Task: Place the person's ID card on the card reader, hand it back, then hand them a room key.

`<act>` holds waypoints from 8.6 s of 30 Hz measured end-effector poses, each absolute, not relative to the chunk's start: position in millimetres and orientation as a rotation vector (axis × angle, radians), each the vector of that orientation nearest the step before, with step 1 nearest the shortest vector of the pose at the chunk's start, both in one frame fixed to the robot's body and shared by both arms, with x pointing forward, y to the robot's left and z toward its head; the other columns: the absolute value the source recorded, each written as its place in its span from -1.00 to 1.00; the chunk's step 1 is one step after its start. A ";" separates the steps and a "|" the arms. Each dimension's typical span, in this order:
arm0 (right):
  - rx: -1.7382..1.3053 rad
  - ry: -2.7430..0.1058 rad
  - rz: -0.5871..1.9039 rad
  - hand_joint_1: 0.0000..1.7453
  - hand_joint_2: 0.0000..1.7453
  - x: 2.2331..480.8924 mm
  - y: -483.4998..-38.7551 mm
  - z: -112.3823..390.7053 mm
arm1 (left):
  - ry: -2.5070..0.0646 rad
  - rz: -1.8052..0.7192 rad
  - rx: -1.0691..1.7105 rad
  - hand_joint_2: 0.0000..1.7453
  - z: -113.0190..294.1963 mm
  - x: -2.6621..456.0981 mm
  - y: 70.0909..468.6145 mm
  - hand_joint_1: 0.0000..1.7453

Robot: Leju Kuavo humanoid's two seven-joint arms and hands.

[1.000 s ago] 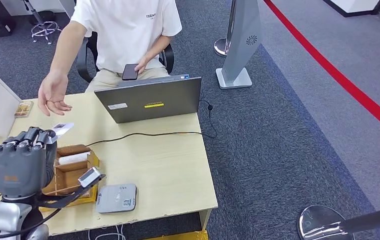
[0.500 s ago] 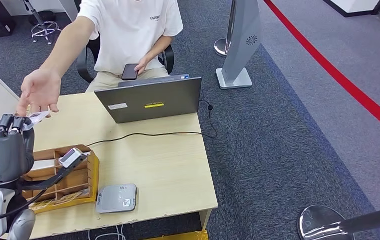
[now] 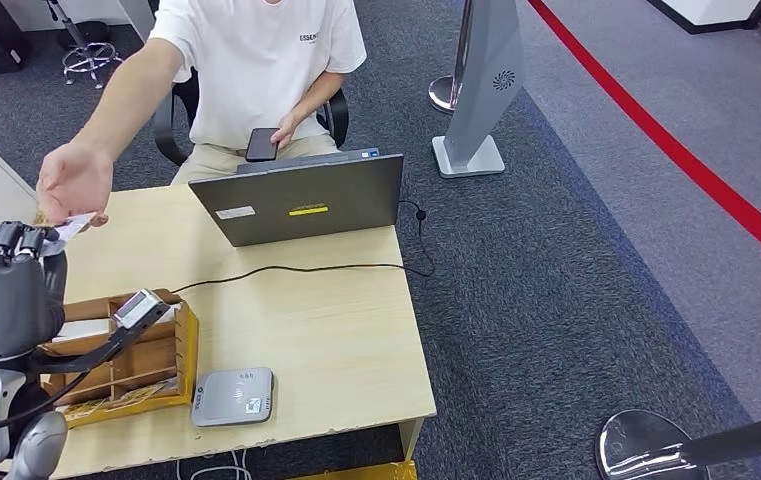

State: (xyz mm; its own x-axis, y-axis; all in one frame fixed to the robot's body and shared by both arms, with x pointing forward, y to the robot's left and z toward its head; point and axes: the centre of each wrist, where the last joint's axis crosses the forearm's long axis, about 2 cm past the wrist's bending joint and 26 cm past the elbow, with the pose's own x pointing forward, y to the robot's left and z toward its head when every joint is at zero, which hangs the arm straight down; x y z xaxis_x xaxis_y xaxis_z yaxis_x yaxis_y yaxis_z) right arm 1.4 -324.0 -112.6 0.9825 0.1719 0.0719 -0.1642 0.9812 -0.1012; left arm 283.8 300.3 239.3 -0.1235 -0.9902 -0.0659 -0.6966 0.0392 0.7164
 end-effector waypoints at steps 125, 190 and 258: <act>-0.103 -0.062 0.090 -1.00 1.00 -13.7 -318.2 -113.1 | -1.316 -0.919 1.386 1.00 121.3 171.5 308.7 -1.00; -0.101 -0.068 0.130 -1.00 1.00 -11.1 -318.2 -113.1 | -1.319 -1.001 1.359 1.00 99.8 184.6 284.2 -1.00; -0.105 -0.073 0.136 -1.00 1.00 -11.2 -319.0 -113.0 | -1.267 -1.029 1.246 1.00 101.9 199.8 289.3 1.00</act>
State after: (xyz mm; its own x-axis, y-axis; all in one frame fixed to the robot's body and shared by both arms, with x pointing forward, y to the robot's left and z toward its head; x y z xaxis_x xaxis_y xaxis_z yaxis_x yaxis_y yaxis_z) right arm -11.2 -319.0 -113.0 0.9881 0.1393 0.0659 -0.1316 0.9853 -0.1089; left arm 199.8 289.3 101.9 0.0746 -0.9921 0.1013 -0.1046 0.0933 0.9901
